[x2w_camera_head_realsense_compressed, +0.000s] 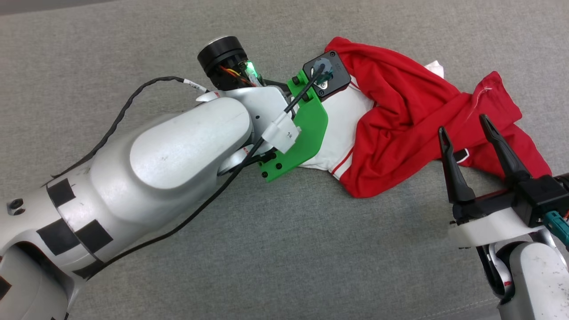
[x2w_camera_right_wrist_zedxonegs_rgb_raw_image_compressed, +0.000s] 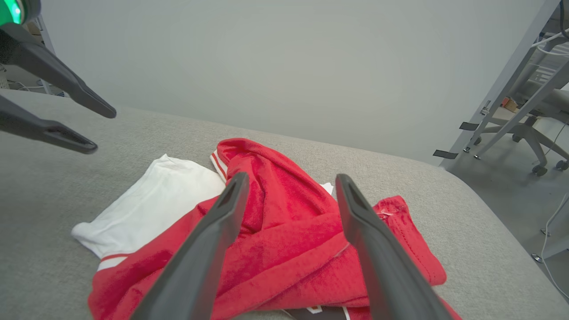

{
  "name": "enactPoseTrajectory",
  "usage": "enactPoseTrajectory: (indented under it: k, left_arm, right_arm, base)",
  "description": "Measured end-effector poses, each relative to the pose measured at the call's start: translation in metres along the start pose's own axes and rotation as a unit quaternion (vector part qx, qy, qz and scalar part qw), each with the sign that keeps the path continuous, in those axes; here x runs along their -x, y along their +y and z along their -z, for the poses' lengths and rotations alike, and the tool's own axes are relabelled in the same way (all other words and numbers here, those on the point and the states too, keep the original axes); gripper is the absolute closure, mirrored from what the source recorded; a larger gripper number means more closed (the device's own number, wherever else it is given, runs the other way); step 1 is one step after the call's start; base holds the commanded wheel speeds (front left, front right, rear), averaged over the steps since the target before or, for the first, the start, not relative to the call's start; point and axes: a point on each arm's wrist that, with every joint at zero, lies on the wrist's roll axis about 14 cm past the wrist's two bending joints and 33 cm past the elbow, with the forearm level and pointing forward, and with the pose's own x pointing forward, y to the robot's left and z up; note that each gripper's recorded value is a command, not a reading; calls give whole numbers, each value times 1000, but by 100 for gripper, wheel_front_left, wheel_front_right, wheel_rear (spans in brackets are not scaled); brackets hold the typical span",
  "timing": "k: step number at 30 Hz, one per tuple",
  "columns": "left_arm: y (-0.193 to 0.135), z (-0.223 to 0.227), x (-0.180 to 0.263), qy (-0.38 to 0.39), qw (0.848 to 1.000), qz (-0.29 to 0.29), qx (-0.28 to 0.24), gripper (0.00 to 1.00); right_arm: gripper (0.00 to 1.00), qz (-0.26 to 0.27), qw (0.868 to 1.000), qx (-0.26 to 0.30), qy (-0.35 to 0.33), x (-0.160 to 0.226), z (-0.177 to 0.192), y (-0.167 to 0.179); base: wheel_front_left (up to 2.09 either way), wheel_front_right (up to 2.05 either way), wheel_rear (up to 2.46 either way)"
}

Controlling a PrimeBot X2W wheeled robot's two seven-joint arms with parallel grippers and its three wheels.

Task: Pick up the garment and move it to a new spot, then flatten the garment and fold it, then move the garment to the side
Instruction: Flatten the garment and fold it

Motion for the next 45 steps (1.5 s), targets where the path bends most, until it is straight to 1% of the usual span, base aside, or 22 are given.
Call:
enactPoseTrajectory:
  k: [4,9,11,15,21,22,23,28,33,40,45]
  left_arm:
    - [-10,1,-13,21,999,29,-16,0]
    - [-48,29,-29,82,992,81,-46,0]
    - [-57,39,-33,95,990,94,-53,0]
    - [-58,61,-42,122,986,97,-62,0]
    - [-59,72,-50,137,982,95,-84,0]
    - [-60,73,-50,138,982,98,-85,15]
    - [-61,73,-50,137,982,100,-86,100]
    - [-59,70,-50,117,984,96,-91,100]
    - [-51,59,-44,64,990,71,-101,100]
    - [-9,61,-15,10,996,2,-89,100]
    - [14,84,15,16,996,-46,-75,100]
  right_arm:
    - [0,6,1000,1,8,-5,7,-4]
    - [0,8,1000,3,15,-12,16,-5]
    - [0,9,1000,3,19,-15,19,-5]
    - [0,12,1000,2,23,-20,24,-6]
    - [0,18,999,3,34,-21,32,-8]
    - [0,19,999,3,36,-20,33,-9]
    - [0,20,999,3,37,-20,34,-10]
    - [0,24,999,1,37,-20,34,-11]
    - [0,26,999,1,24,-20,25,-12]
    - [0,24,1000,1,18,-11,18,-10]
    - [0,15,1000,-4,14,-5,15,-2]
  base:
    - [0,0,0]
    - [0,0,0]
    - [0,0,0]
    - [0,0,0]
    - [0,0,0]
    - [0,0,0]
    - [0,0,0]
    - [0,0,0]
    - [0,0,0]
    - [0,0,0]
    - [0,0,0]
